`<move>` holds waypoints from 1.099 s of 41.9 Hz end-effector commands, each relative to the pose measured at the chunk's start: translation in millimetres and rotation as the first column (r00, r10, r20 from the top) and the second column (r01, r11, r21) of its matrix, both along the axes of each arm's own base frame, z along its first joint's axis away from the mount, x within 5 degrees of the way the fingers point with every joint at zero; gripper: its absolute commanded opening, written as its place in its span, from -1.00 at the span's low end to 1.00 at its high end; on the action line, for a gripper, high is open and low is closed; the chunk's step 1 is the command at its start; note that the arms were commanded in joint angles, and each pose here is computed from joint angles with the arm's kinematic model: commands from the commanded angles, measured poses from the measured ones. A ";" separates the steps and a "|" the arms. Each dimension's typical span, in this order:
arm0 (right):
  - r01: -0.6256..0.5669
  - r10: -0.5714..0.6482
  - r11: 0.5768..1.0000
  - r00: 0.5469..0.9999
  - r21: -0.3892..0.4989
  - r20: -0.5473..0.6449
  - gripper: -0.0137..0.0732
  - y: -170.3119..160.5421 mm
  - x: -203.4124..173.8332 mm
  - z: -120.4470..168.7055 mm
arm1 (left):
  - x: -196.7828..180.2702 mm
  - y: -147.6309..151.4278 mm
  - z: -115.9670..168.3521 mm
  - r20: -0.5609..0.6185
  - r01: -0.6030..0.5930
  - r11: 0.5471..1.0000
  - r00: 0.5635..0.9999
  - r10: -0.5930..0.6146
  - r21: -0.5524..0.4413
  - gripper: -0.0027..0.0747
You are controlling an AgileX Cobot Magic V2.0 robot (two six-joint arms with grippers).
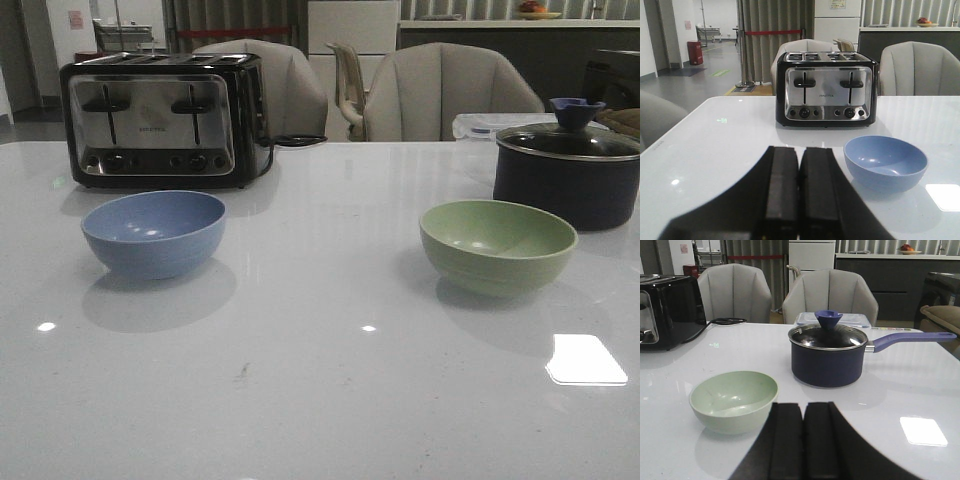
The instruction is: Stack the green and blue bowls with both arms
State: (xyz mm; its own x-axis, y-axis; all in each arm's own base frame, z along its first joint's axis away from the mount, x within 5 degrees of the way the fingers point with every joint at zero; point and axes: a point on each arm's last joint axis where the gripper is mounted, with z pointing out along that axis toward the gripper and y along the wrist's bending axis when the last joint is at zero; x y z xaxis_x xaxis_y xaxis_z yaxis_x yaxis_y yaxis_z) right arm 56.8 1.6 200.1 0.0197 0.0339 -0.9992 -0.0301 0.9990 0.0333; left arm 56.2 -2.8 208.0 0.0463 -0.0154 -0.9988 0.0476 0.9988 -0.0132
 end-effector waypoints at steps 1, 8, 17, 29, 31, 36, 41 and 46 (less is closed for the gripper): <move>0.002 0.000 1.000 0.993 -0.013 0.114 -0.58 0.0 -2.4 9.6 | -1.4 0.9 2.6 0.087 -0.007 1.000 0.996 0.009 -0.020 -0.66; 0.002 0.000 1.000 0.993 -0.013 0.114 -0.58 0.0 -2.4 9.6 | -1.4 0.9 2.6 0.087 -0.007 1.000 0.996 0.009 -0.020 -0.66; 0.002 0.000 1.000 0.993 -0.013 0.114 -0.58 0.0 -2.4 9.6 | -1.4 0.9 2.6 0.087 -0.007 1.000 0.996 0.009 -0.020 -0.66; 0.002 0.000 1.000 0.993 -0.013 0.114 -0.58 0.0 -2.4 9.6 | -1.5 0.9 2.9 0.091 -0.007 1.000 0.996 0.009 -0.020 -0.66; 0.002 0.000 1.000 0.992 -0.013 0.124 -0.58 0.1 -2.5 10.5 | -1.6 1.0 3.7 0.099 -0.008 1.000 0.995 0.010 -0.021 -0.66; 0.001 0.002 1.000 0.982 -0.011 0.187 -0.58 0.2 -3.9 18.3 | -2.9 1.5 11.1 0.159 -0.012 1.000 0.987 0.016 -0.025 -0.66; 0.002 0.001 1.000 0.971 -0.010 0.240 -0.58 0.0 -9.2 41.1 | -8.1 1.9 34.0 0.238 -0.011 1.000 0.971 0.018 -0.029 -0.66; 0.006 -0.004 1.000 0.964 -0.008 0.267 -0.58 -0.6 -19.9 75.6 | -18.7 1.7 69.6 0.287 -0.003 1.000 0.958 0.011 -0.030 -0.66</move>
